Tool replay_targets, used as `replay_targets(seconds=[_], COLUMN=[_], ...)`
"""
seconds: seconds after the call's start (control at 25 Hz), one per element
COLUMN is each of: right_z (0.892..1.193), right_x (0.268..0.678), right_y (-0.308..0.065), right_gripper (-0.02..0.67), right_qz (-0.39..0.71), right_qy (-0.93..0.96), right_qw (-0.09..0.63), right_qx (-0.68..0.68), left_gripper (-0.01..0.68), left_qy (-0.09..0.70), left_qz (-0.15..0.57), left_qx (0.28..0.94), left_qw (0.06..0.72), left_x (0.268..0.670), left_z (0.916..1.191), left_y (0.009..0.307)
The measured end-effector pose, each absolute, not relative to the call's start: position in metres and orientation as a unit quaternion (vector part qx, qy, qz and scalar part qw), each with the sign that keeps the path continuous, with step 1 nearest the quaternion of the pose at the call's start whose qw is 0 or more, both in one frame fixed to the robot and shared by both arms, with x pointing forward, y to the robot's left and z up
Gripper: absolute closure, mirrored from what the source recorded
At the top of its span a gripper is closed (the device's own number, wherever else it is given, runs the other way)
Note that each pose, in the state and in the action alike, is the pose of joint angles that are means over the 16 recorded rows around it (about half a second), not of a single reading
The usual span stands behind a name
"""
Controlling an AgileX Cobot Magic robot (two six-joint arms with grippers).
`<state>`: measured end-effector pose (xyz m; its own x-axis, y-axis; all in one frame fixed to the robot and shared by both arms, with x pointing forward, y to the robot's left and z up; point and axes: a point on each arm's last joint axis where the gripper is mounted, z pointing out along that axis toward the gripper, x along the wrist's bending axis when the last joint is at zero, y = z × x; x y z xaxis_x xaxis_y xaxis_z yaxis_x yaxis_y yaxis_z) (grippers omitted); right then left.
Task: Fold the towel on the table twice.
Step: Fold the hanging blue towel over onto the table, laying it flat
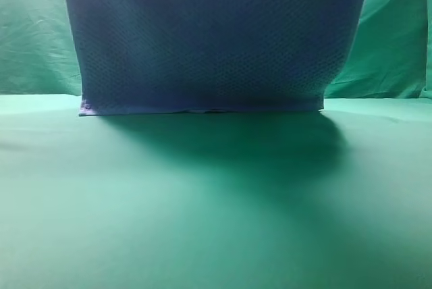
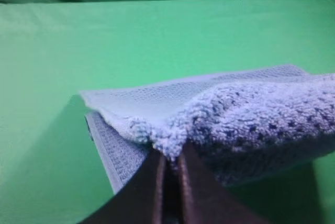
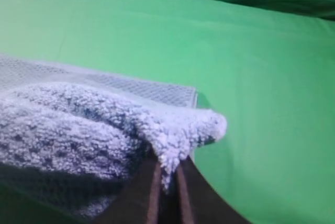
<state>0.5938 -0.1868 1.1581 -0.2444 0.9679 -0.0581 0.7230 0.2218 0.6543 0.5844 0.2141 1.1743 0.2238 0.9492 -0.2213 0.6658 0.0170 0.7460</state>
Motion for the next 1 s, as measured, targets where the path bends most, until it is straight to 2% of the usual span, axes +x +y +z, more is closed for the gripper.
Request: replay_targets(seconds=[0.44,0.76,1.0], right_z=[1.127,1.095,1.073], right_x=[0.485,0.416,0.387], right_y=[-0.21,-0.211,-0.209], right_gripper=[0.649,0.649,0.649], right_qz=[0.279,0.273,0.251], right_qy=[0.738,0.756,0.77], right_qw=[0.168,0.111,0.089], right_qx=[0.591,0.585,0.58], left_gripper=[0.673,0.673,0.673], left_qy=[0.611,0.629,0.645], left_qz=[0.11,0.067,0.036], left_qx=[0.678,0.677,0.674], left_qw=[0.394,0.377,0.359], left_x=[0.485,0.423,0.393], left_z=[1.141,1.097,1.063], left_y=[0.225,0.235,0.239])
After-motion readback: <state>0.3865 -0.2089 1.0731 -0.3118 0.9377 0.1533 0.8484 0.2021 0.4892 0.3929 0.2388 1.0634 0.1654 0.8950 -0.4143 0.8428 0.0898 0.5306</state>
